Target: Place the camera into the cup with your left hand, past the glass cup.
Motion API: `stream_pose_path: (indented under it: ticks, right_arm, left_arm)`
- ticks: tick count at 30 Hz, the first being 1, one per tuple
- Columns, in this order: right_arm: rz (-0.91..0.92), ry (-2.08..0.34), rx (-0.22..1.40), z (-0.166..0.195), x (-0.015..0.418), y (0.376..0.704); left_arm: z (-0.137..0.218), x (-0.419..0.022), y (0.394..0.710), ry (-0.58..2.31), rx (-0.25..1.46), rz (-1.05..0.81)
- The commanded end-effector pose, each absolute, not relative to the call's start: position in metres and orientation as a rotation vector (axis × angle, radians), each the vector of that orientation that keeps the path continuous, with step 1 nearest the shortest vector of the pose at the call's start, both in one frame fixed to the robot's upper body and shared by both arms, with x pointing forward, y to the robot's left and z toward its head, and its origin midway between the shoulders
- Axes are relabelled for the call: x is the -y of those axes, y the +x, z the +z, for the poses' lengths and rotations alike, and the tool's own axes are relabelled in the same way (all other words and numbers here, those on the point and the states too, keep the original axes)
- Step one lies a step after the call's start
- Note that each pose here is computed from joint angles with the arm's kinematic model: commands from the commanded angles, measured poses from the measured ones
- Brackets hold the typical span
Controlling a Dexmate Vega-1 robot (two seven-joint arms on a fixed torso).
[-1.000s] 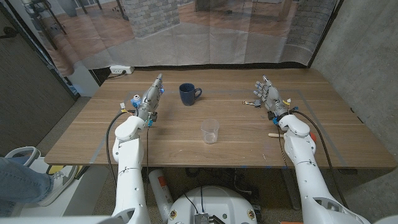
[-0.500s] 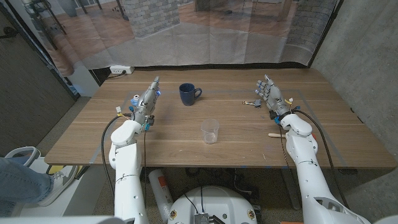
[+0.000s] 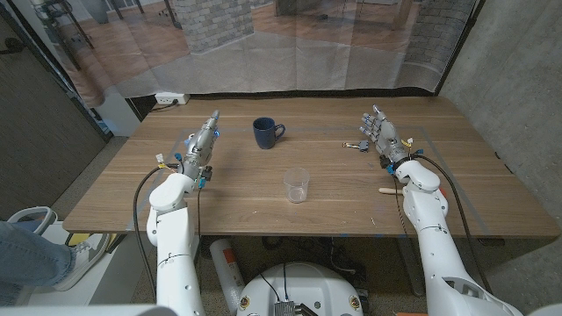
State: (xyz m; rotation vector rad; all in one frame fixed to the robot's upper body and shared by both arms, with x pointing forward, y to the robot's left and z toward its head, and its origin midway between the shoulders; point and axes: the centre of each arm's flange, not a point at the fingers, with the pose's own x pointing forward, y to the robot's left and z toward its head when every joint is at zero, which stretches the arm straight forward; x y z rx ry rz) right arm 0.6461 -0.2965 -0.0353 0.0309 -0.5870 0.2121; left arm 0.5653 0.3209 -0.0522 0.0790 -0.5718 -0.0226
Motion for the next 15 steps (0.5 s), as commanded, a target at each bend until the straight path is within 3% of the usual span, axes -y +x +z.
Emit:
stream_pose_path:
  ticks: [1, 15]
  right_arm:
    - [0.203, 0.03, 0.588, -0.0334, 0.2938, 0.6492]
    - [0.195, 0.019, 0.573, -0.0343, 0.2953, 0.6531]
  left_arm:
    - [-0.0532, -0.3323, 0.5544, 0.105, 0.56, 0.016]
    - [-0.0507, -0.3376, 0.5497, 0.154, 0.538, 0.079]
